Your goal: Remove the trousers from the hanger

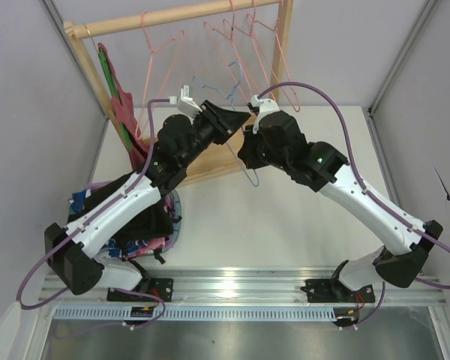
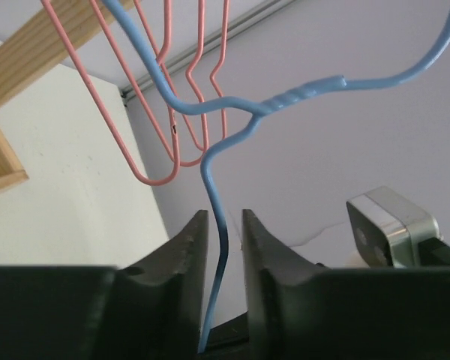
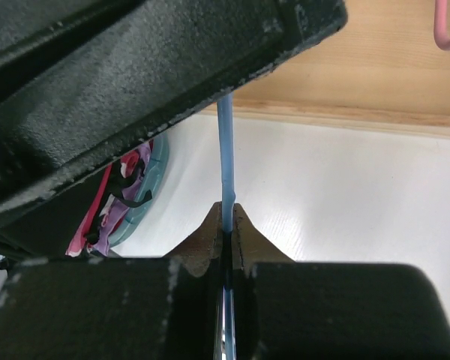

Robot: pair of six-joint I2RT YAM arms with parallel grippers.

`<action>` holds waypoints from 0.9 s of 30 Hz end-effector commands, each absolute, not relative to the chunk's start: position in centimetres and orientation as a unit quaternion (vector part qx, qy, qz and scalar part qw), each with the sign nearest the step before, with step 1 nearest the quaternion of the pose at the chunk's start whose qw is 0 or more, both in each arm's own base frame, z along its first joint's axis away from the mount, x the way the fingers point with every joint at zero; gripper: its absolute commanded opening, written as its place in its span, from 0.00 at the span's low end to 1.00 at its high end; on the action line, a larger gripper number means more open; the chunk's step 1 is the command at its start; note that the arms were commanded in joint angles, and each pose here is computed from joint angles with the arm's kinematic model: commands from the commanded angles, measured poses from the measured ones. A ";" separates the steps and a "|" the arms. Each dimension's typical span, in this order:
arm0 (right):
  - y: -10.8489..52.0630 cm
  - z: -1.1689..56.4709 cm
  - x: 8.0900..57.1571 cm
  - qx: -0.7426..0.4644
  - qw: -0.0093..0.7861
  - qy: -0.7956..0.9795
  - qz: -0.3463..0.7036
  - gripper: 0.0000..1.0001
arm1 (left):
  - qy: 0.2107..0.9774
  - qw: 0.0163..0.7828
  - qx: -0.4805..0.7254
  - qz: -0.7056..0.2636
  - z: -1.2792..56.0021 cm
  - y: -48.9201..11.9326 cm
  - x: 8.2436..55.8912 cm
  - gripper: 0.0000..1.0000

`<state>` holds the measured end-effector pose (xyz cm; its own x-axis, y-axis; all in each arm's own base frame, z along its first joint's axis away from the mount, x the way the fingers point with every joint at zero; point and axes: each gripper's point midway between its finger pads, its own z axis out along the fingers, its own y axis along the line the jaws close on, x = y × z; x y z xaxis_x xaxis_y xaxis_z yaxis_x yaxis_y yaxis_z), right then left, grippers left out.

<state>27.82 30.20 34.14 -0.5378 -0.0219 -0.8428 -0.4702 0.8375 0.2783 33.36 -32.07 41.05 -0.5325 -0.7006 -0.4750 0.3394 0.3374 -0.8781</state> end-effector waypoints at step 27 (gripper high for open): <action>27.1 39.0 26.8 -0.120 0.532 0.796 0.264 0.47 | 0.605 0.504 -0.078 -0.611 51.3 -30.0 37.3 0.00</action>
<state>26.57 28.08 36.73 -0.4745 0.0441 -0.8792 -0.4760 0.8273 0.2984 37.90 -30.82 46.52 -0.5115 -0.6960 -0.5040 0.4107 0.3172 -0.8548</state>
